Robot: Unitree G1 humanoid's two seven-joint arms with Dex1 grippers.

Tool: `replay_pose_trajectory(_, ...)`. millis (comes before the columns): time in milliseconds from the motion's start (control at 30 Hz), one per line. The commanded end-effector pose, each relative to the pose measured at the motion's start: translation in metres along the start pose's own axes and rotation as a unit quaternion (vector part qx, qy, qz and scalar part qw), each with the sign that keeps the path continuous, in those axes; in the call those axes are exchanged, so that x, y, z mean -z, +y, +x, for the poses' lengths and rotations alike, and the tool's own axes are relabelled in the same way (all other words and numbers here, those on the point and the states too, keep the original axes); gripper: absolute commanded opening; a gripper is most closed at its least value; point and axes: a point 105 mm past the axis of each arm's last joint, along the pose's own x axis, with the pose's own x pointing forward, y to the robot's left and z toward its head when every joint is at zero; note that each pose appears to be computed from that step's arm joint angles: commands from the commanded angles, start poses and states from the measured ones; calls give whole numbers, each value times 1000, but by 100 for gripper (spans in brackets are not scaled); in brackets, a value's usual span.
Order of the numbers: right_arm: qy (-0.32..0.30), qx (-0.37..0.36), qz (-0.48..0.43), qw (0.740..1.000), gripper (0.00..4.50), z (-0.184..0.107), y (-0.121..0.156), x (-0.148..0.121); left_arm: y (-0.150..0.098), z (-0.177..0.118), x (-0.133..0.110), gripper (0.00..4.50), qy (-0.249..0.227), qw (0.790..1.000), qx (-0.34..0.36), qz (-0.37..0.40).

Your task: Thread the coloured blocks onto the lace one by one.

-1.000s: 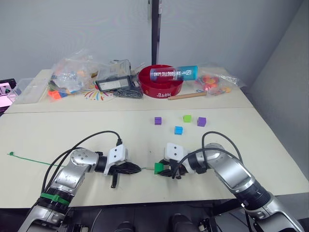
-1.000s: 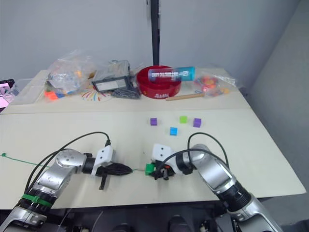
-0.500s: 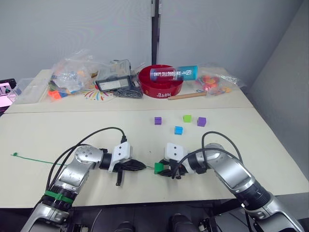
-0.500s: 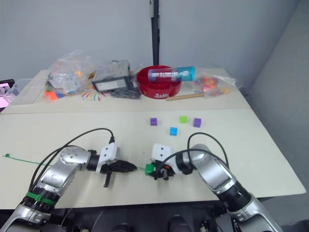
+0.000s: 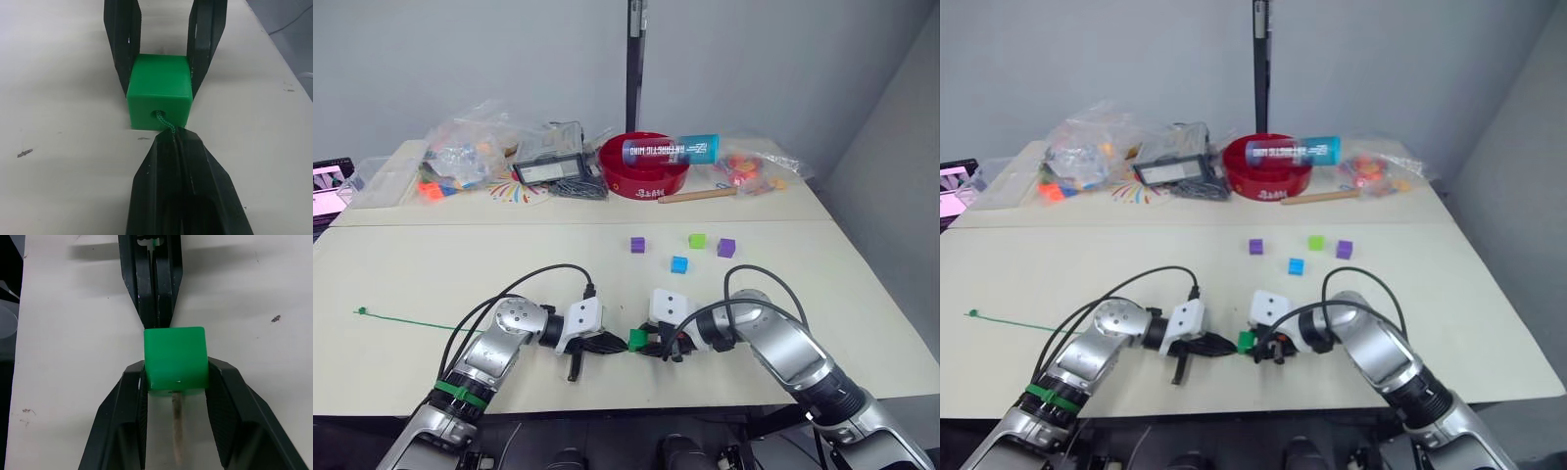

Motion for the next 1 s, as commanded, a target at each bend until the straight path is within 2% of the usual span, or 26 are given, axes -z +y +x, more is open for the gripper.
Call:
replay_pose_trajectory(33,-4,-15,-1,1000,115,6,9,-2,12,0,-13,4,-8,999,-31,12)
replay_pose_trajectory(133,-5,-17,-1,1000,115,6,10,-2,15,-6,-15,4,-6,999,-43,12)
replay_pose_trajectory(167,-5,-17,-1,1000,115,7,10,-3,16,-7,-16,58,-6,999,-45,12)
replay_pose_trajectory(300,-11,-13,-4,1000,115,5,8,-5,11,-11,-22,180,-14,999,-34,10)
replay_pose_trajectory(333,-15,-10,-5,1000,218,4,7,-7,9,-11,-23,216,-14,999,-28,11)
replay_pose_trajectory(467,-31,-6,-6,999,358,-7,6,-14,5,-14,-24,350,-7,1000,-13,17)
replay_pose_trajectory(567,-39,-2,-7,999,446,-17,6,-18,6,-14,-25,351,-3,1000,-14,20)
replay_pose_trajectory(800,-44,18,7,999,446,-40,5,-6,9,-11,-28,351,-4,1000,-16,24)
replay_pose_trajectory(1000,-42,26,21,999,446,-35,4,15,9,-6,-34,351,-13,999,-4,32)
